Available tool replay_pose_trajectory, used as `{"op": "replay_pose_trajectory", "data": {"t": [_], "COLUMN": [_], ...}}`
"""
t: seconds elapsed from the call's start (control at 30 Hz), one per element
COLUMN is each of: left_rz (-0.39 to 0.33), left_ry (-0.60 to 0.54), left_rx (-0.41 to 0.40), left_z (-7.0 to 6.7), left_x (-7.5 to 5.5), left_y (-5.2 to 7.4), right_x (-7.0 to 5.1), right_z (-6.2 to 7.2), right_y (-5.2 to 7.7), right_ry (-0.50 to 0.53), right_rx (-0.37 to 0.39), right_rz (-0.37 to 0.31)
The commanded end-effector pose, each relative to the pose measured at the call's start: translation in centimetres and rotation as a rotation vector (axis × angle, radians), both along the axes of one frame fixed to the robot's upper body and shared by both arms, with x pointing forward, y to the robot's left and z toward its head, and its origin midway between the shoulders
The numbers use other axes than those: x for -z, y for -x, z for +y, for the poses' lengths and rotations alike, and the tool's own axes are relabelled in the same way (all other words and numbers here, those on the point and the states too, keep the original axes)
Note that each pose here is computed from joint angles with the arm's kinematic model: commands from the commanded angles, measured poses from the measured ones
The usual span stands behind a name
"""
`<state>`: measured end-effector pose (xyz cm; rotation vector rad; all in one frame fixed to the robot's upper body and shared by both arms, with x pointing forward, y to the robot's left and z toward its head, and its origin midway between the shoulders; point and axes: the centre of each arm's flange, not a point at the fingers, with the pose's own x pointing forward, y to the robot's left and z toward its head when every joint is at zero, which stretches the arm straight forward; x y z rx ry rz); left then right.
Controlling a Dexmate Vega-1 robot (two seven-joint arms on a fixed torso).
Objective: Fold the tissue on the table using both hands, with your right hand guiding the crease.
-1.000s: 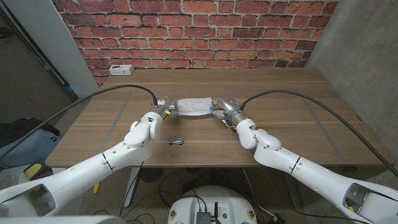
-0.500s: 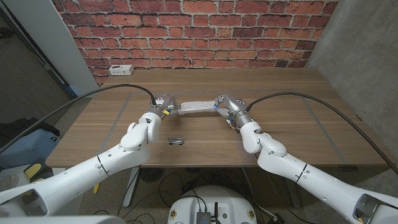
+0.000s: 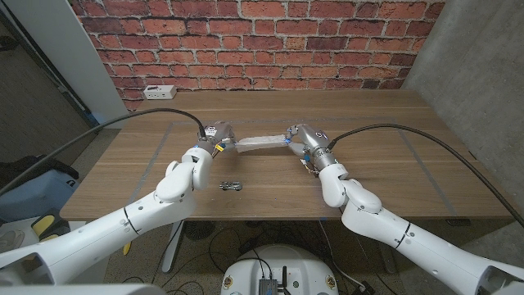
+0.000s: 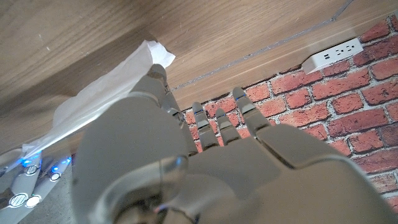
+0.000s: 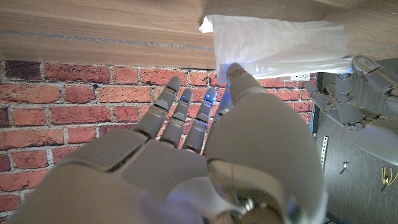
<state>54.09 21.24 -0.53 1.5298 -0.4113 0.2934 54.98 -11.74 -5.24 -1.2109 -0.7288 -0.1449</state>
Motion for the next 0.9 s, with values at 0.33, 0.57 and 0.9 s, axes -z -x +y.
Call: {"op": "replay_pose_trajectory", "data": {"t": [0.33,0.57,0.9], "left_rz": [-0.017,-0.004,0.012], "left_ry": [0.011,0.035,0.042], "left_rx": [0.006,0.006,0.005], "left_z": [0.3,1.1,1.4], "left_x": [-1.9,-2.4,-3.0], "left_y": [-0.2,-1.3,-3.4], "right_x": [-1.9,-2.6,-3.3], "right_z": [0.0,0.2,0.7], "right_y": [-1.3,-2.7,-4.9], "right_ry": [0.02,0.026,0.032], "right_rx": [-0.027,-0.037,-0.046], "right_rz": [-0.021,-0.009,0.008]}}
